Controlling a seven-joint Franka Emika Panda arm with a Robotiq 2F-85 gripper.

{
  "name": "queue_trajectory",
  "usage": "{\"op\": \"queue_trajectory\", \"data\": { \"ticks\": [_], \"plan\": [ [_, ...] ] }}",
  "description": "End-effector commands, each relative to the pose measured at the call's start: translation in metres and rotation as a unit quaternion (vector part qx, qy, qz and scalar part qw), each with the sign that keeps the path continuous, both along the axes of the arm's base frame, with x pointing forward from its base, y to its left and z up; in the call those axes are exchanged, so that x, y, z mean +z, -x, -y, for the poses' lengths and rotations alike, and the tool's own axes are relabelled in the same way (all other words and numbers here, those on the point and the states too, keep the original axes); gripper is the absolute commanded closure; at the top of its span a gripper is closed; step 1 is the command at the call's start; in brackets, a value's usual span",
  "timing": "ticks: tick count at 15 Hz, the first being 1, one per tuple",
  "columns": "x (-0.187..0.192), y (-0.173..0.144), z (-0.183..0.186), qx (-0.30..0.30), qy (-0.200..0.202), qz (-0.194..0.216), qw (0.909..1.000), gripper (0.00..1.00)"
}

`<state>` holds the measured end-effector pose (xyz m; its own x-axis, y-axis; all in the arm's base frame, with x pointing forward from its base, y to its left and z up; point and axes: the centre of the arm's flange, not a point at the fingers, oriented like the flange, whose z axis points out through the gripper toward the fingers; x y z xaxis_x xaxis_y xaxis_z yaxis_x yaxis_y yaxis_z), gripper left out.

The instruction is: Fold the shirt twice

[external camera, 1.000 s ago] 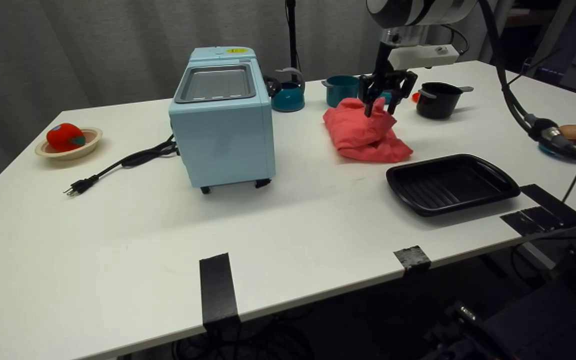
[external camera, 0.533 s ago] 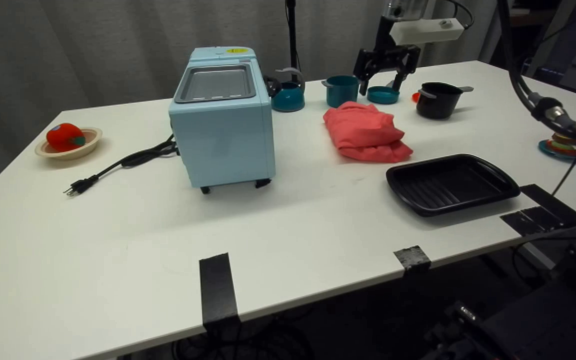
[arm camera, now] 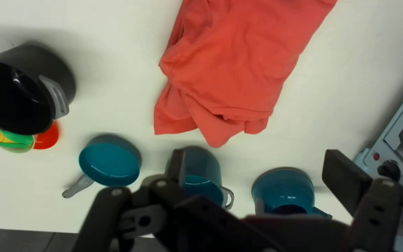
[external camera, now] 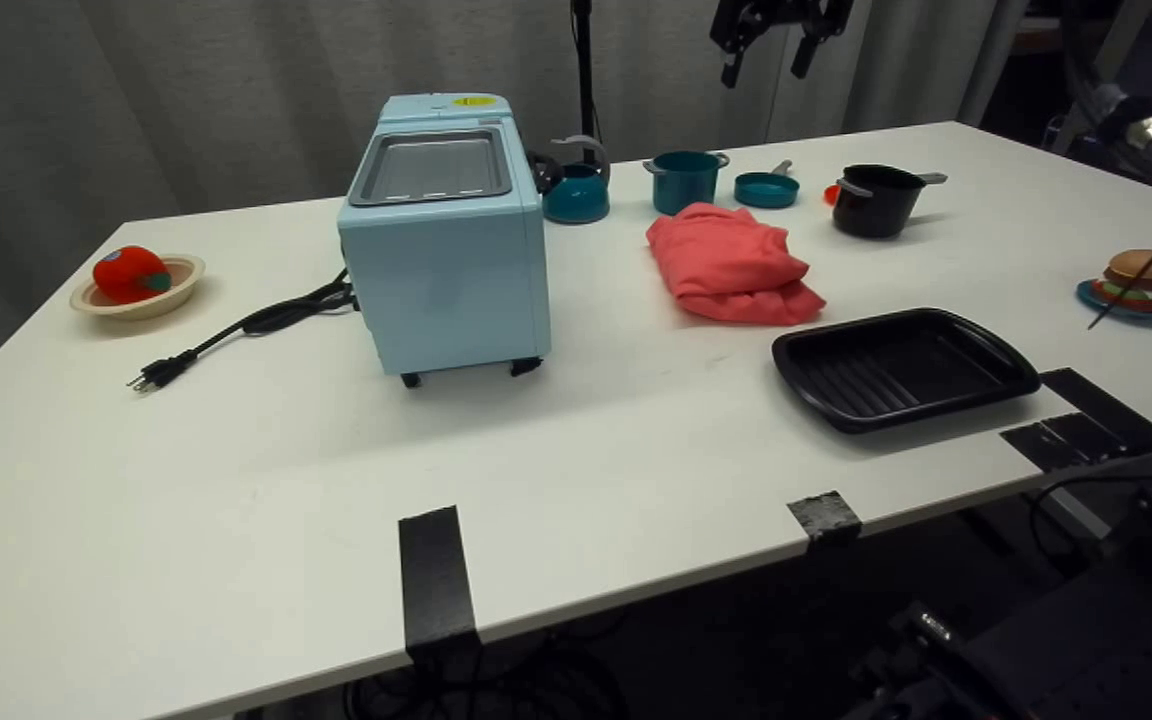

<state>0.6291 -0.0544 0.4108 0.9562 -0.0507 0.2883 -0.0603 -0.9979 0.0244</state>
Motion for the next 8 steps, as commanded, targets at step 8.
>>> {"op": "queue_trajectory", "data": {
  "ticks": [8],
  "plan": [
    [0.068, 0.067, 0.002, 0.002, 0.005, 0.036, 0.9993, 0.0]
  ]
}}
